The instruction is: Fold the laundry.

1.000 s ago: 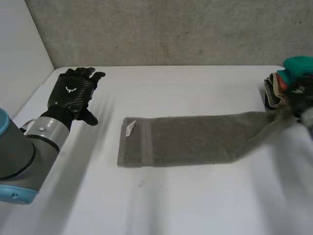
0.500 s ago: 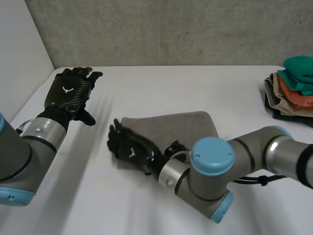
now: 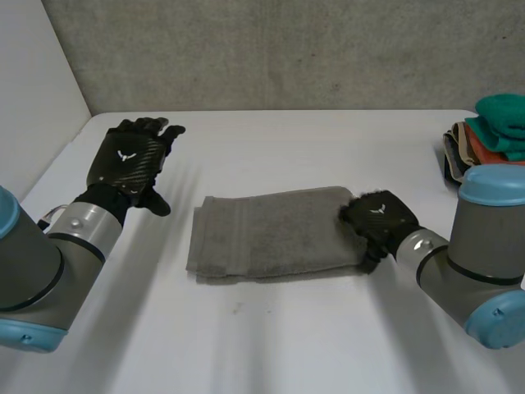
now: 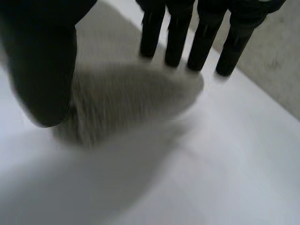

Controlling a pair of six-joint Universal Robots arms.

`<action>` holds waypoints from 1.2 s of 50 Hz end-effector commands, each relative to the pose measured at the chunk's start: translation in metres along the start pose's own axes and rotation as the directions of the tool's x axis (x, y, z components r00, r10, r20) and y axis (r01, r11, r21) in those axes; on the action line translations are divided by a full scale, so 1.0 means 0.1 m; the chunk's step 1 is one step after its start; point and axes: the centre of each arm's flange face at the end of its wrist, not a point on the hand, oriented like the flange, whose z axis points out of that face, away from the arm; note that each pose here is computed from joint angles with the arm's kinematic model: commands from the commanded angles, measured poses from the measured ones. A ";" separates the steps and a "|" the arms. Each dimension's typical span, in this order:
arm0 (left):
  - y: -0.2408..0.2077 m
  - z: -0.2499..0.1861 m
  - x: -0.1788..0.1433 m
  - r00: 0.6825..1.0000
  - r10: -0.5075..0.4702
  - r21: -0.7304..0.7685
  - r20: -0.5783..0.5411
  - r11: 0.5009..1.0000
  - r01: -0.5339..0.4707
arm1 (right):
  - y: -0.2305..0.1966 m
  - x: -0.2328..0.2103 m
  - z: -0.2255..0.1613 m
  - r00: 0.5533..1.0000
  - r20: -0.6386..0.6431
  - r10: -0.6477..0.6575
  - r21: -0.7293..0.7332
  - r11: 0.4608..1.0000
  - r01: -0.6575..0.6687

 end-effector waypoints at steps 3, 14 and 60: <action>-0.24 -0.02 0.13 0.999 0.009 0.072 -0.036 0.997 -0.006 | 0.06 0.18 0.13 0.994 -0.108 -0.030 0.036 0.999 0.034; -0.68 0.06 -0.02 1.000 -0.003 0.201 0.009 0.980 0.001 | -0.94 -0.27 -0.07 0.962 -0.173 -0.210 0.417 0.870 0.264; 0.41 0.03 1.07 0.987 -0.156 -0.464 -0.030 0.877 0.124 | -0.42 -0.62 0.48 0.954 0.222 0.202 -0.054 0.979 -0.195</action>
